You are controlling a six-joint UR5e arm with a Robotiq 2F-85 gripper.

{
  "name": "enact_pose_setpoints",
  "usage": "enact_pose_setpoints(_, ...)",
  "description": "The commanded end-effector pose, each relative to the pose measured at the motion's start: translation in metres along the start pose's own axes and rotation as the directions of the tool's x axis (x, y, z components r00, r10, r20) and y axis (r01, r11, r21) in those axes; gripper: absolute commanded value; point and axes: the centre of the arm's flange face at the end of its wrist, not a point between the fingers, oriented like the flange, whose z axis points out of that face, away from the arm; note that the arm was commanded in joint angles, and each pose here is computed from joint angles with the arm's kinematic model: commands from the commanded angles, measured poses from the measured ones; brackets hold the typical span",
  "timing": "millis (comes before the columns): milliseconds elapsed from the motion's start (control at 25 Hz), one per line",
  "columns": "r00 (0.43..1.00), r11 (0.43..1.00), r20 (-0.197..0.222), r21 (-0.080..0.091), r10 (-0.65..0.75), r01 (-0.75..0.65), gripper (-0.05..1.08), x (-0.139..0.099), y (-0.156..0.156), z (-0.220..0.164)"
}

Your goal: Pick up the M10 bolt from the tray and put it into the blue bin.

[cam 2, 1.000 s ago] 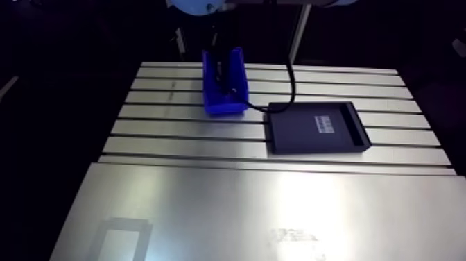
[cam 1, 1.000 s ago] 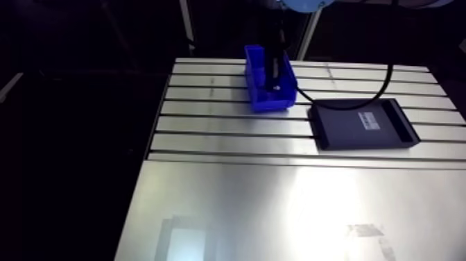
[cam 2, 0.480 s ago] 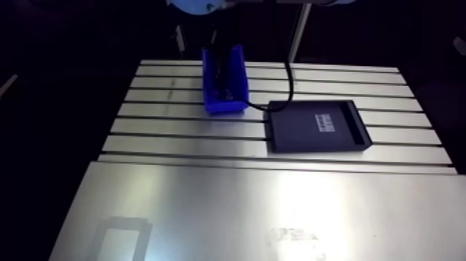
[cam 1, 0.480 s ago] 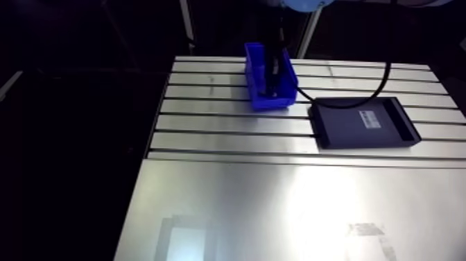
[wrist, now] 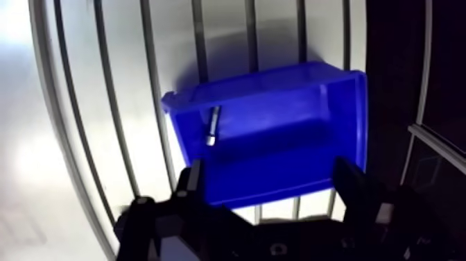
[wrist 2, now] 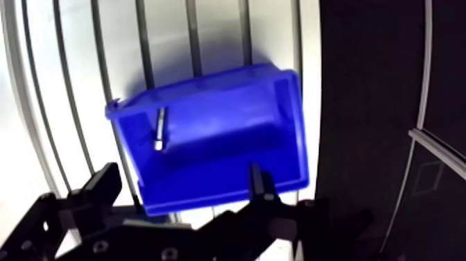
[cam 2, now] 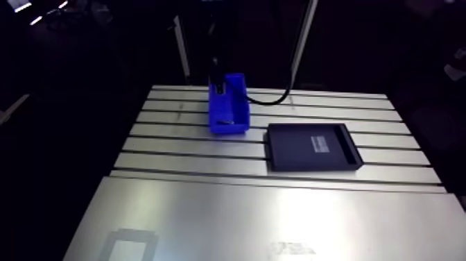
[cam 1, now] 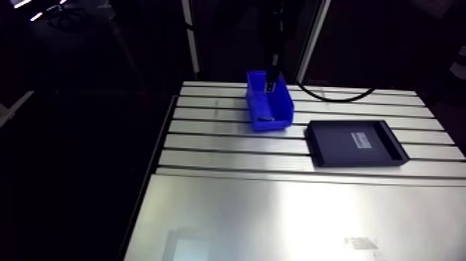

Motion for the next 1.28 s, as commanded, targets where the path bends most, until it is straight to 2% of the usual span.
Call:
enact_pose_setpoints(40, 0.999, 0.999, 0.0, -0.013, 0.045, -0.045, 0.01, -0.008, -0.005, -0.07)
enact_pose_setpoints(80, 0.998, 0.998, 0.001, -0.006, 0.067, -0.067, 0.01, -0.01, -0.005, -0.082)
enact_pose_setpoints(200, 0.975, 0.975, -0.002, 0.002, 0.223, -0.223, 0.01, -0.021, 0.005, -0.117)
enact_pose_setpoints(240, 0.958, 0.958, 0.004, 0.012, 0.287, -0.287, 0.01, -0.03, 0.009, -0.126)
enact_pose_setpoints(320, 0.917, 0.916, 0.016, 0.044, 0.399, -0.399, 0.01, -0.035, 0.013, -0.138)
enact_pose_setpoints(400, 0.85, 0.849, 0.031, 0.046, 0.526, -0.527, 0.01, -0.038, 0.015, -0.151)
enact_pose_setpoints(520, 0.716, 0.715, 0.046, 0.042, 0.696, -0.698, 0.01, -0.043, 0.015, -0.168)
enact_pose_setpoints(640, 0.55, 0.547, 0.082, 0.048, 0.831, -0.835, 0.01, -0.047, 0.013, -0.185)
enact_pose_setpoints(680, 0.507, 0.504, 0.09, 0.049, 0.857, -0.862, 0.01, -0.049, 0.012, -0.187)
enact_pose_setpoints(840, 0.305, 0.303, 0.115, 0.034, 0.945, -0.952, 0.01, -0.067, 0.006, -0.206)
enact_pose_setpoints(920, 0.238, 0.237, 0.116, 0.028, 0.964, -0.971, 0.01, -0.072, -0.002, -0.215)
enact_pose_setpoints(1040, 0.123, 0.122, 0.147, 0.019, 0.981, -0.992, 0.01, -0.076, -0.012, -0.218)
enact_pose_setpoints(1160, 0.077, 0.076, 0.13, 0.011, 0.989, -0.997, 0.01, -0.077, -0.03, -0.241)
enact_pose_setpoints(1280, 0.065, 0.064, 0.109, 0.015, 0.992, -0.998, 0.01, -0.076, -0.041, -0.249)
